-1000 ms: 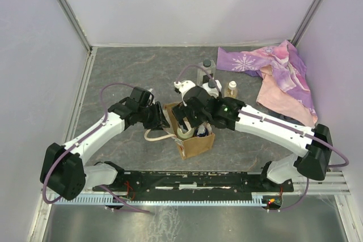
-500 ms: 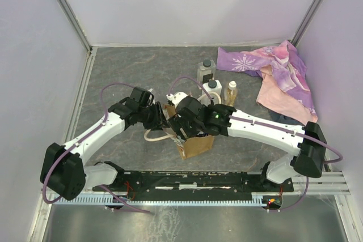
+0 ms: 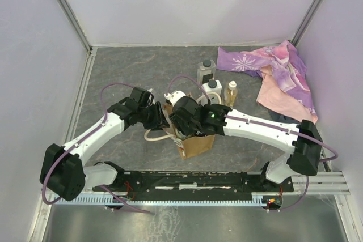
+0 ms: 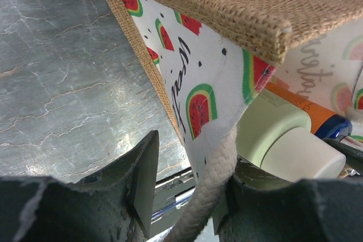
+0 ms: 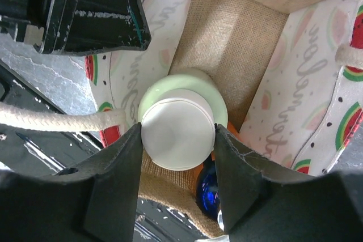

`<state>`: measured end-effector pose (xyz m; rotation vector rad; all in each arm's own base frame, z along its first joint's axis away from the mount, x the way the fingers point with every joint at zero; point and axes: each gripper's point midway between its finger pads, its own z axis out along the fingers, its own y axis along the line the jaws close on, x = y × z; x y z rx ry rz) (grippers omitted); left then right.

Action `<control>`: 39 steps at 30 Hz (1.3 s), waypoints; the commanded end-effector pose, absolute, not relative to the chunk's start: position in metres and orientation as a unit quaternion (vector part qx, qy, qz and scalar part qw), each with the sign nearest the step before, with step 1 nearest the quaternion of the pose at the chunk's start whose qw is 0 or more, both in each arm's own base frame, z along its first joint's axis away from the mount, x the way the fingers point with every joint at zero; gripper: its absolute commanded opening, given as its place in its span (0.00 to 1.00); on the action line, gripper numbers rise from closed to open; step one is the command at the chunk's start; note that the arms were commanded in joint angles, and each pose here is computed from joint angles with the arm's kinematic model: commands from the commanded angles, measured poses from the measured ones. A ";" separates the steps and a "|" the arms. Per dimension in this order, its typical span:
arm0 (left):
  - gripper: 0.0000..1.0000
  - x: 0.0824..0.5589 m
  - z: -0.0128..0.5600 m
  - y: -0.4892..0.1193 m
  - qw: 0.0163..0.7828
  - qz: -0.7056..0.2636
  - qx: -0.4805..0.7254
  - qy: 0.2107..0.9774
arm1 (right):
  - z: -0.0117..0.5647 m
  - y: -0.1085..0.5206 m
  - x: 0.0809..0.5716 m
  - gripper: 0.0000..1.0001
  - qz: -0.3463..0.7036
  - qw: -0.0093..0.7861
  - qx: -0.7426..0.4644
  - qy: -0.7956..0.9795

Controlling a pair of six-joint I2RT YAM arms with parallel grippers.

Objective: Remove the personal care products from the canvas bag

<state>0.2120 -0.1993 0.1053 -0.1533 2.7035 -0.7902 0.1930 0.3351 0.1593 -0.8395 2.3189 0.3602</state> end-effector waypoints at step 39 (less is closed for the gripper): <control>0.03 0.209 0.110 -0.202 0.167 -0.295 -0.058 0.939 | 0.408 0.330 0.392 0.39 0.212 0.540 -0.164 0.798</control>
